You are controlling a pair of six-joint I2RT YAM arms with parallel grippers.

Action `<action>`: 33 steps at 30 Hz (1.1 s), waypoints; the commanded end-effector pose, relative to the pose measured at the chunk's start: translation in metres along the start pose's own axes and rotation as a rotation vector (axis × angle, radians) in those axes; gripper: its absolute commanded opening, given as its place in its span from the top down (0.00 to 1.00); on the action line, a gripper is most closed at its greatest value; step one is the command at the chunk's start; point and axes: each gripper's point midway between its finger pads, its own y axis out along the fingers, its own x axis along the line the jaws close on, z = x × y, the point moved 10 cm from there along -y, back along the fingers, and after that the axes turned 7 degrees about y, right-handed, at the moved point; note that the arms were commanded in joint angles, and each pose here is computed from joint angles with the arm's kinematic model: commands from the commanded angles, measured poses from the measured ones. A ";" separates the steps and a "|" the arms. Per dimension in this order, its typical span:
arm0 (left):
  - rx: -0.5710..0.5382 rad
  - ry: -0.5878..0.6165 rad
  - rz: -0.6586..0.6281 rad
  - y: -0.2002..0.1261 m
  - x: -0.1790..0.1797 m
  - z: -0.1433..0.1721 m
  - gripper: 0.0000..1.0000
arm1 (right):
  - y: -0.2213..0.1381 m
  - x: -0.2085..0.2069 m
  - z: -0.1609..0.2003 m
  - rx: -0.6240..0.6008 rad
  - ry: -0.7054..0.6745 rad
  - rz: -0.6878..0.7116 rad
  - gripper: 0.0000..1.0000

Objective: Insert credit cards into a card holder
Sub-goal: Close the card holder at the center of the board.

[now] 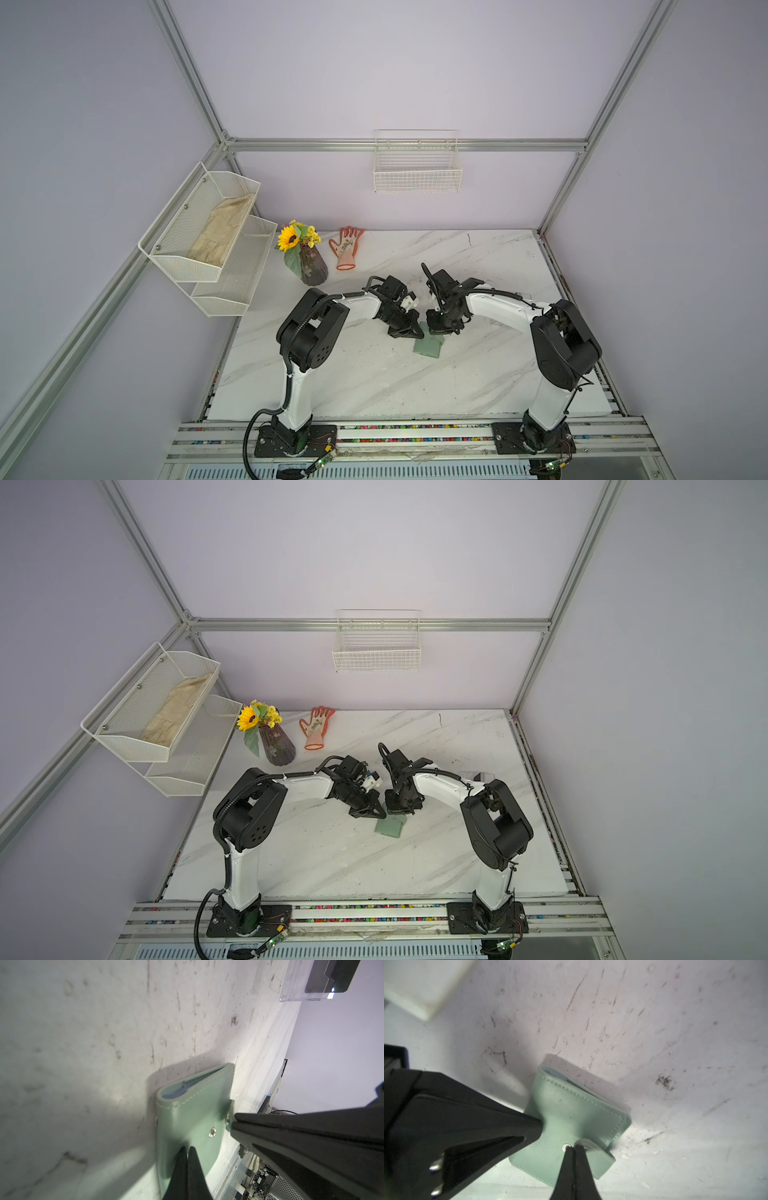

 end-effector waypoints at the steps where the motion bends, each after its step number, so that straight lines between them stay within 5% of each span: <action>1: 0.079 -0.100 -0.138 0.014 0.032 0.023 0.99 | 0.004 0.002 0.002 0.057 -0.030 -0.033 0.99; 33: 0.088 -0.100 -0.130 0.016 0.035 0.024 0.99 | -0.016 0.000 0.004 0.056 -0.038 -0.069 1.00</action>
